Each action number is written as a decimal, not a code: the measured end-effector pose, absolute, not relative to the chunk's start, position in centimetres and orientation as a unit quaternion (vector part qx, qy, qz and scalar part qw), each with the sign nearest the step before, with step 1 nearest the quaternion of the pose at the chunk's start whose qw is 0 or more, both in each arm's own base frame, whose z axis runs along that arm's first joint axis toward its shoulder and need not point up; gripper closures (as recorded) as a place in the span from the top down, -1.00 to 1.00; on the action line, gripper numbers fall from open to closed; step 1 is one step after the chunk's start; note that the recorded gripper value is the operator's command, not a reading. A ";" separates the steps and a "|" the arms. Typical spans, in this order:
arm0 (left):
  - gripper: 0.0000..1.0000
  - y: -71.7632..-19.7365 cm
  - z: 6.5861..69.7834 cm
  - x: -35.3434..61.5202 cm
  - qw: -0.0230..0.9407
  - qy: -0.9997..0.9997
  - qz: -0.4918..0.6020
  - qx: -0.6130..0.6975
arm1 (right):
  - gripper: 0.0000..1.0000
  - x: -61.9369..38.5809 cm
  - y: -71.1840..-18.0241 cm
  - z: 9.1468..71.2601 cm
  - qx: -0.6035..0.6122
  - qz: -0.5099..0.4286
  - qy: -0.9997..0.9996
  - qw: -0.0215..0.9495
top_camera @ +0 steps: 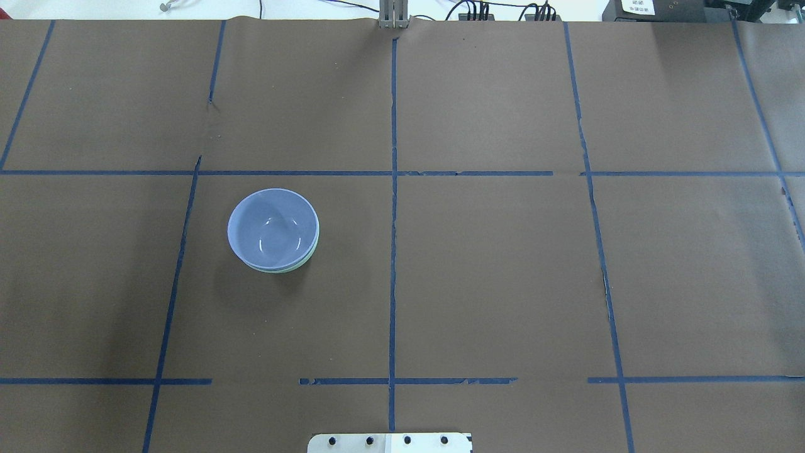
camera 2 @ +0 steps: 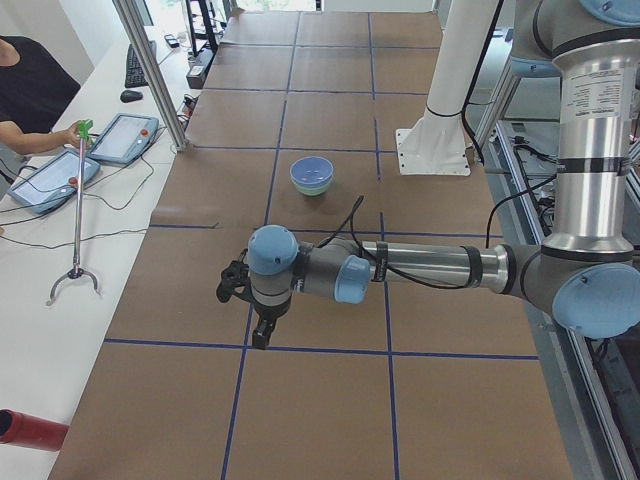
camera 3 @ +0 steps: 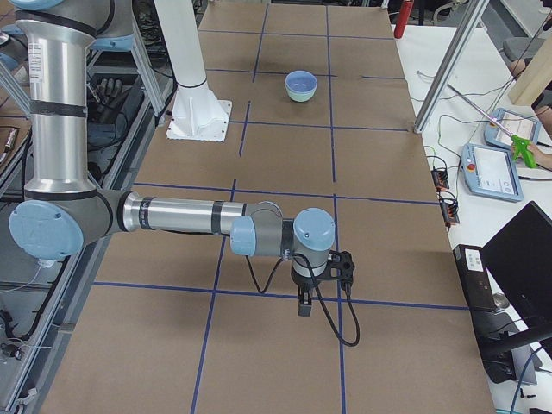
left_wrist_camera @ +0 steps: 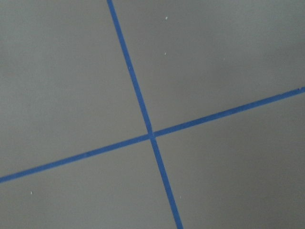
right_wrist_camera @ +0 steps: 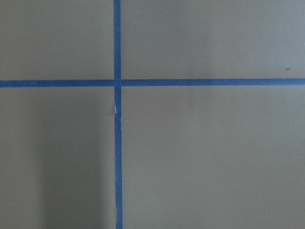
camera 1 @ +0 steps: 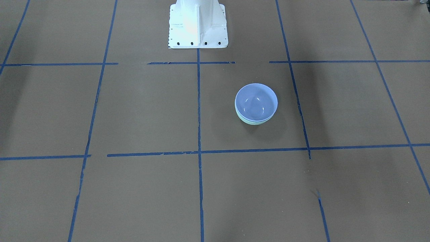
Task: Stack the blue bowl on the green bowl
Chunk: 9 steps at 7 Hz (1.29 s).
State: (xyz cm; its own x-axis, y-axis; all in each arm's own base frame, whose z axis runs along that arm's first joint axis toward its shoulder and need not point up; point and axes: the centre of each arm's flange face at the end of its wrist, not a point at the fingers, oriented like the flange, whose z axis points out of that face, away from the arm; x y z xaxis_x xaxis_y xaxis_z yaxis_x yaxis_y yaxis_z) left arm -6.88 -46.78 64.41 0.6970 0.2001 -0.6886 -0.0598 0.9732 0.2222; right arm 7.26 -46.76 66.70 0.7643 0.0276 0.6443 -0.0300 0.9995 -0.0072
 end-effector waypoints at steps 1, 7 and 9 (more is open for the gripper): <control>1.00 -45.4 66.0 -7.5 0.918 0.388 0.050 0.068 | 1.00 7.3 -46.8 66.7 0.002 0.015 -0.343 0.939; 1.00 -44.3 67.5 -7.8 0.921 0.390 -0.004 0.011 | 1.00 7.3 -46.8 66.7 0.002 0.015 -0.343 0.939; 1.00 -44.4 67.5 -7.7 0.921 0.390 -0.003 0.012 | 1.00 7.3 -46.8 66.7 0.002 0.015 -0.343 0.939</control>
State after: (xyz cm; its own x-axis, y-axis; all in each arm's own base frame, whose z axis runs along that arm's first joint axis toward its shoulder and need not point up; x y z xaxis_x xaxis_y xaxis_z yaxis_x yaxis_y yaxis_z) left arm -7.75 -44.42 67.46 0.6963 0.0028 -0.7177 0.0153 0.9997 0.0187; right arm 7.26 -46.77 66.69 0.7643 0.0269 0.6443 -0.0300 0.9995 -0.0061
